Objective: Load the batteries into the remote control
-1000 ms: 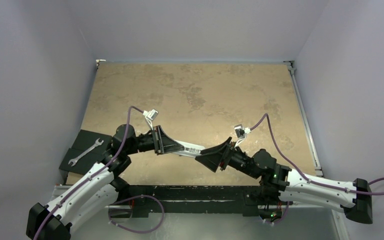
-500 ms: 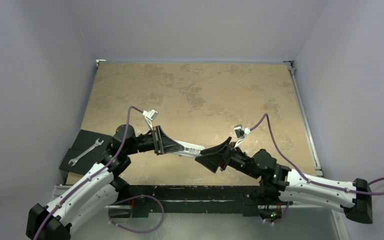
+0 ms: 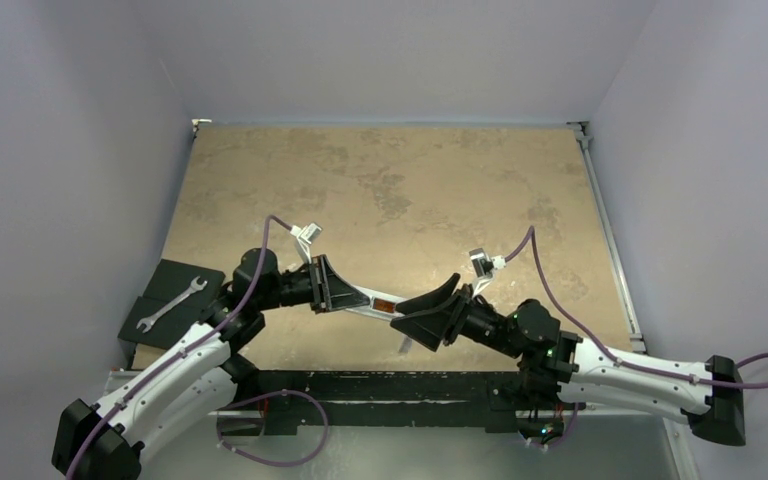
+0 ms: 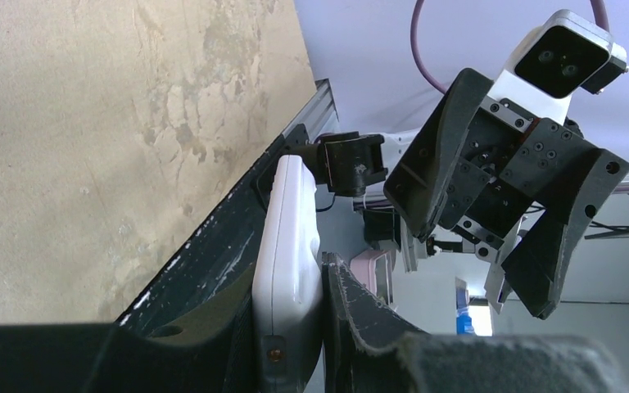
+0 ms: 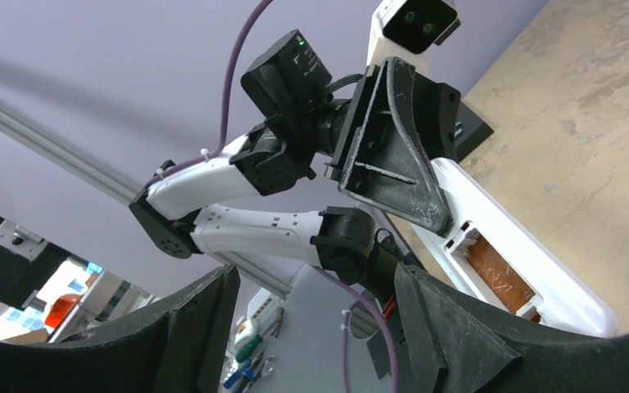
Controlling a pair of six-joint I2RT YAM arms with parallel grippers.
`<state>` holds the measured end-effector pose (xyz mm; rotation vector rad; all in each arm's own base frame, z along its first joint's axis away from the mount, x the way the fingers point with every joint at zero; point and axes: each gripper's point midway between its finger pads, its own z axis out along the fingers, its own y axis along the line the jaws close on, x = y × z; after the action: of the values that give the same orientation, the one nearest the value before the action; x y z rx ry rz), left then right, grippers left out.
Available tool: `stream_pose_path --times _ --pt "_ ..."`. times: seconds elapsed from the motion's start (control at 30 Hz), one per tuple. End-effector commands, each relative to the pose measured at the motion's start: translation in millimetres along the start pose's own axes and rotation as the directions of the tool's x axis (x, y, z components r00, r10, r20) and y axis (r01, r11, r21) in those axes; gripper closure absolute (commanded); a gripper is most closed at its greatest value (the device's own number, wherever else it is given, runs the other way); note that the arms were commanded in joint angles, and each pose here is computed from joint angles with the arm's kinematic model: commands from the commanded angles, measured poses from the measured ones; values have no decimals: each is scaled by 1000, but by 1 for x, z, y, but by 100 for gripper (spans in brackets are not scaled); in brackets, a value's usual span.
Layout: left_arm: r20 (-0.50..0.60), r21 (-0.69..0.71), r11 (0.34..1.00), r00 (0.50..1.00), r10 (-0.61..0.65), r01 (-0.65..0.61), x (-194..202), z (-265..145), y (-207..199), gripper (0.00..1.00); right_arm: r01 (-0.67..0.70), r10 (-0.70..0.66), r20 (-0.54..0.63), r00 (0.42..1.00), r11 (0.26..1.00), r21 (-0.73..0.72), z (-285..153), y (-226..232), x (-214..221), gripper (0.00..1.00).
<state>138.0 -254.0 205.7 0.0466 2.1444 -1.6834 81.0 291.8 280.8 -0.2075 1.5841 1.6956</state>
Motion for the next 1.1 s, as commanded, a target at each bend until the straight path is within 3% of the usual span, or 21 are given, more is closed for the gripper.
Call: stream_pose_path --times 0.0,0.57,0.73,0.9,1.07 --pt "14 46 997 998 61 -61 -6 -2 -17 100 -12 12 5 1000 1000 -15 3 7 -4 22" --pt "27 -79 993 995 91 -89 -10 -4 2 100 -19 21 -27 999 997 77 -2 -10 3 22" --pt "33 -136 983 991 129 -123 -14 -8 6 100 -6 14 -38 999 981 193 -6 -27 2 22" --pt "43 -198 967 985 169 -158 -20 -12 10 100 43 -4 -92 996 907 418 -19 -64 7 22" --pt "44 -243 953 979 200 -184 -23 -17 14 100 57 17 -107 994 763 643 -45 -101 7 21"
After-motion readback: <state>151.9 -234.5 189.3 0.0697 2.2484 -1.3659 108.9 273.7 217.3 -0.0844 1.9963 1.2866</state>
